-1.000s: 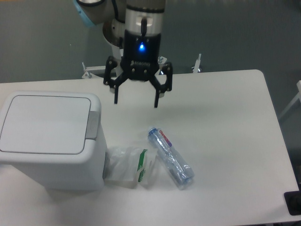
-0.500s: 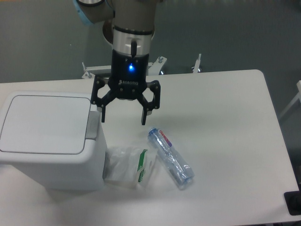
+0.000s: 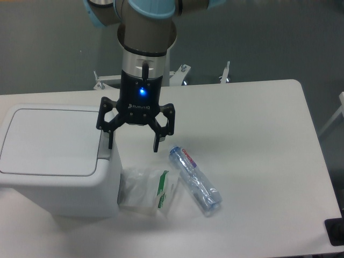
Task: Open the trash can
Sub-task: 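Move the gripper over the trash can lid's raised tab, then press down on the lid tab with the gripper to pop the lid open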
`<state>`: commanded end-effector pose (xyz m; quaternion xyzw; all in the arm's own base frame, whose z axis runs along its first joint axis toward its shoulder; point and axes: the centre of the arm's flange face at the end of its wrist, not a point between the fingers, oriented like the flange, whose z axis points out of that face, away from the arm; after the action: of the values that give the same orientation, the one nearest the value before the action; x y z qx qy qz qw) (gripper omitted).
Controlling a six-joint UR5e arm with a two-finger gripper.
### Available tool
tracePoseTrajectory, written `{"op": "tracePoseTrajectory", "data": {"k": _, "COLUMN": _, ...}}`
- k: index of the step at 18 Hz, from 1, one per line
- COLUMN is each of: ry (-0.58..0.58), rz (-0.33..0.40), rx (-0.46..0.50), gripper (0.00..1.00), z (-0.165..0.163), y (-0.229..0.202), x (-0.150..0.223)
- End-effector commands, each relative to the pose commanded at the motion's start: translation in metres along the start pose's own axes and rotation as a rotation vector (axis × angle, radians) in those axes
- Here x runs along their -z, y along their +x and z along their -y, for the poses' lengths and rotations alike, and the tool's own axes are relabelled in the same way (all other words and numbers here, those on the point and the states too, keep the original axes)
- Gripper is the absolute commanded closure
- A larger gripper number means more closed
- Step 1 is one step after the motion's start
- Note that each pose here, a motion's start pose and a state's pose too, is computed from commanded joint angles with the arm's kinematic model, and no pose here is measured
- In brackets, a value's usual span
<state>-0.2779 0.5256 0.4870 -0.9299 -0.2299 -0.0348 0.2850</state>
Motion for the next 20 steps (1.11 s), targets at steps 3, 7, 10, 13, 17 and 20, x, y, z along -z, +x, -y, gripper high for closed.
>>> {"op": "tracePoseTrajectory", "data": {"k": 3, "ry": -0.009, "rz": -0.002, "rx": 0.000, "gripper": 0.00, "z": -0.002, "y": 0.000, "x": -0.005}}
{"op": "tracePoseTrajectory", "data": {"k": 7, "ry": -0.014, "rz": -0.001, "rx": 0.002, "gripper": 0.00, "z": -0.003, "y": 0.000, "x": -0.007}}
{"op": "tracePoseTrajectory", "data": {"k": 10, "ry": -0.018, "rz": -0.002, "rx": 0.004, "gripper": 0.00, "z": -0.003, "y": -0.002, "x": -0.010}}
{"op": "tracePoseTrajectory", "data": {"k": 13, "ry": -0.020, "rz": -0.002, "rx": 0.002, "gripper": 0.00, "z": -0.002, "y": -0.002, "x": -0.012}}
{"op": "tracePoseTrajectory", "data": {"k": 17, "ry": -0.018, "rz": -0.002, "rx": 0.002, "gripper": 0.00, "z": -0.001, "y": -0.003, "x": -0.012}}
{"op": "tracePoseTrajectory", "data": {"k": 20, "ry": -0.012, "rz": 0.000, "rx": 0.003, "gripper": 0.00, "z": 0.001, "y": -0.003, "x": -0.009}}
